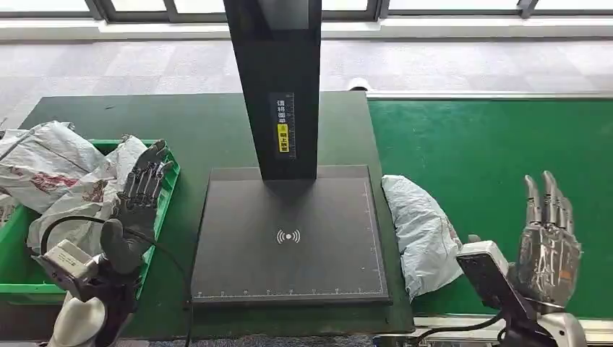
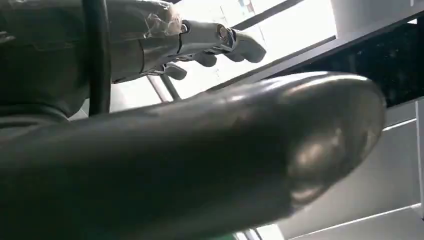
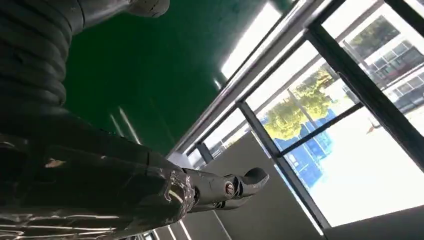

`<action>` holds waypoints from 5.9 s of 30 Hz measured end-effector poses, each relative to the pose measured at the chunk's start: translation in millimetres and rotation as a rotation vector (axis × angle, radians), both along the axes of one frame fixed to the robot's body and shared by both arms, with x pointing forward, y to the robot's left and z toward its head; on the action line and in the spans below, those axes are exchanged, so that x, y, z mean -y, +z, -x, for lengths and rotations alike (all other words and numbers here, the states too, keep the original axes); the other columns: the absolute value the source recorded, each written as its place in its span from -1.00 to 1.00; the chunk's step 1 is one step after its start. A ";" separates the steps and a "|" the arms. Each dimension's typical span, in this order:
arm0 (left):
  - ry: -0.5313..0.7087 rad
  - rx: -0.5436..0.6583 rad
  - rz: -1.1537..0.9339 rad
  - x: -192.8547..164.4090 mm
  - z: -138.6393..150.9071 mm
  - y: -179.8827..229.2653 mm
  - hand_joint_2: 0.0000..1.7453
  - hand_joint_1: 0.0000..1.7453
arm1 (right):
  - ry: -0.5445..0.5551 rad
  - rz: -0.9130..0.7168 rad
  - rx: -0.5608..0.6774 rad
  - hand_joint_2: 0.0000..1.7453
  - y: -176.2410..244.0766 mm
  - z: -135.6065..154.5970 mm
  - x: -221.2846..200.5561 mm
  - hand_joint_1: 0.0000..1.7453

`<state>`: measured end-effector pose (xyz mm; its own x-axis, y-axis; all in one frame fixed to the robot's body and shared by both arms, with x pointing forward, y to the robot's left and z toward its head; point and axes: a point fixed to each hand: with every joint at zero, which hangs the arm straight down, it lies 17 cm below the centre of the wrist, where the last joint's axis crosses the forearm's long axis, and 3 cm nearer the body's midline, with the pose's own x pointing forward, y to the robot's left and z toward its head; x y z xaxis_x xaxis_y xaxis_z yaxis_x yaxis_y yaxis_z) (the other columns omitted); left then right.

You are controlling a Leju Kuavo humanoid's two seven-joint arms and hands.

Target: Moved the parcel from conveyor to table for the left to box.

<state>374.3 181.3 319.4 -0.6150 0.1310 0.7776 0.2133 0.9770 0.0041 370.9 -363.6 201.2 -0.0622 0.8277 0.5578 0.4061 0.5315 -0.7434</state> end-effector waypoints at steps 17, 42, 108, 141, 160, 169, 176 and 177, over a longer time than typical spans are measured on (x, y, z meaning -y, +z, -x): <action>-0.040 0.018 0.003 15.0 -1.4 8.0 -1.00 -1.00 | 0.043 -0.103 -0.239 1.00 -75.6 -32.1 33.9 -1.00; -0.077 0.030 -0.030 34.7 -12.9 16.0 -1.00 -1.00 | 0.142 -0.190 -0.797 1.00 -209.4 -38.0 19.4 -1.00; -0.047 0.008 -0.094 36.8 8.3 1.6 -1.00 -1.00 | 0.381 -0.295 -0.217 1.00 -45.6 -89.5 -90.2 1.00; -0.092 0.028 0.002 49.4 -10.4 10.6 -1.00 -1.00 | 0.516 -0.175 0.323 1.00 107.5 -69.7 -150.4 1.00; -0.110 0.015 0.009 54.4 -17.6 12.6 -1.00 -1.00 | 0.638 -0.162 -0.109 1.00 16.3 -145.7 -230.7 1.00; -0.150 0.016 0.013 64.1 -16.5 17.5 -1.00 -1.00 | 0.817 -0.251 -0.302 1.00 -12.2 -147.8 -302.7 1.00; -0.170 0.019 0.026 70.4 -14.5 21.3 -1.00 -1.00 | 0.995 -0.371 -0.338 1.00 -5.2 -123.0 -356.0 1.00; -0.170 0.019 0.028 70.8 -14.4 21.7 -1.00 -1.00 | 1.013 -0.390 -0.337 1.00 -2.4 -119.8 -361.9 1.00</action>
<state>388.7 110.6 341.2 -0.5966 0.2562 0.7606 0.3758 0.9265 -0.0173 490.6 -1.7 198.9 -0.4019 0.2483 0.8814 -0.5316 0.7204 -0.4454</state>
